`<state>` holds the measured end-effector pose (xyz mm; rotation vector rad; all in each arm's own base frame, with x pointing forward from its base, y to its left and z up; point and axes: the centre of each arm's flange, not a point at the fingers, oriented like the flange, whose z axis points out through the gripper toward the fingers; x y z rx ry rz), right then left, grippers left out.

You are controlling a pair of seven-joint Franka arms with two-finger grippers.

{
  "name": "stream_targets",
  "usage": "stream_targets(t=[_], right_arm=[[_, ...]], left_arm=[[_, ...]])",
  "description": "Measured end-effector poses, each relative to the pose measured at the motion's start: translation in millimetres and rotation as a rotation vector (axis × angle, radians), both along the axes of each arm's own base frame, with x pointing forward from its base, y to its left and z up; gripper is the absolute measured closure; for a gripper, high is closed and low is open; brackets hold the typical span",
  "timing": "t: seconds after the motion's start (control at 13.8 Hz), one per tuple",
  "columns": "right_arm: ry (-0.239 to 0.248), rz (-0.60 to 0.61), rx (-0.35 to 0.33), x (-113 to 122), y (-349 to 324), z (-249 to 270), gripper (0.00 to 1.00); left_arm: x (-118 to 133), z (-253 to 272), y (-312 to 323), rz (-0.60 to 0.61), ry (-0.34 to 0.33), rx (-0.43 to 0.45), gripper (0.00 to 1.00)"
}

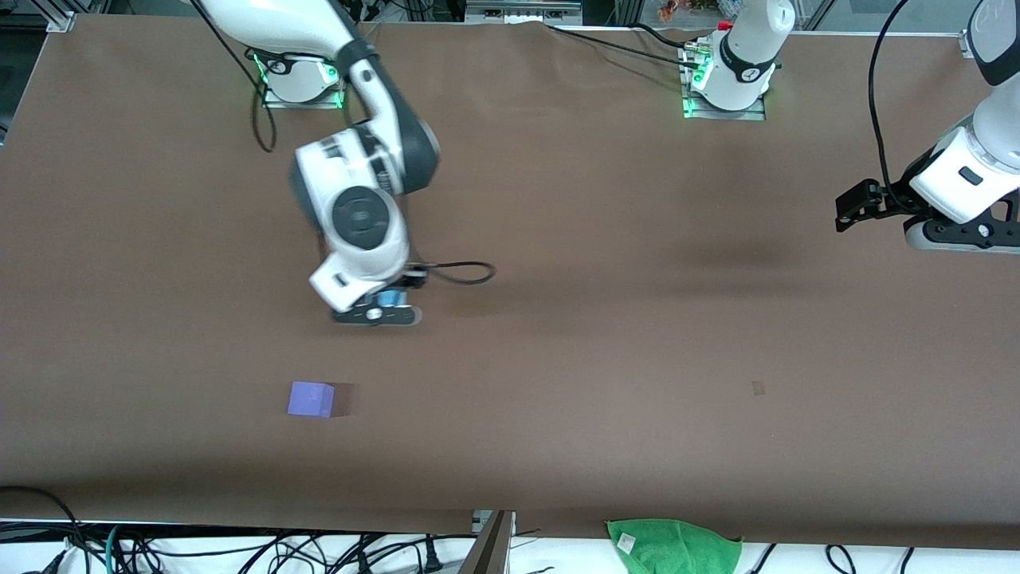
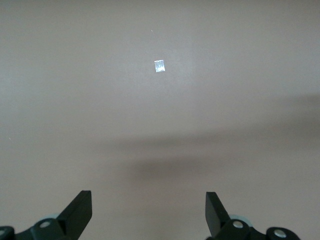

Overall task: Place blue block between orange and purple blocks
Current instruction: 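Carry the light-blue cube with the right gripper toward the orange cube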

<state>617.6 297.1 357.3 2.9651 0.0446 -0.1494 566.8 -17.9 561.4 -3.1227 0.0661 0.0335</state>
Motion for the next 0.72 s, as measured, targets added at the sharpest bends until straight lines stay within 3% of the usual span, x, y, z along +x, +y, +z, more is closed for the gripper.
stream_targets(t=[0.14, 0.29, 0.51, 0.72], right_arm=[[0.036, -0.013, 0.04, 9.9, -52.7, -1.7, 0.42], [0.039, -0.034, 0.084, 16.9, -94.0, -9.7, 0.42], [-0.016, -0.074, 0.11, 11.0, -125.8, -44.6, 0.42], [-0.044, -0.086, 0.109, -13.3, -141.6, -89.1, 0.42]], left_arm=[[-0.1, 0.0, -1.0, -0.002, 0.0, 0.0, 0.0], [-0.1, -0.1, -1.2, -0.002, 0.001, 0.0, 0.0], [-0.2, -0.3, -1.2, -0.002, 0.002, 0.0, 0.0], [-0.3, -0.4, -1.2, -0.002, 0.003, 0.0, 0.0]])
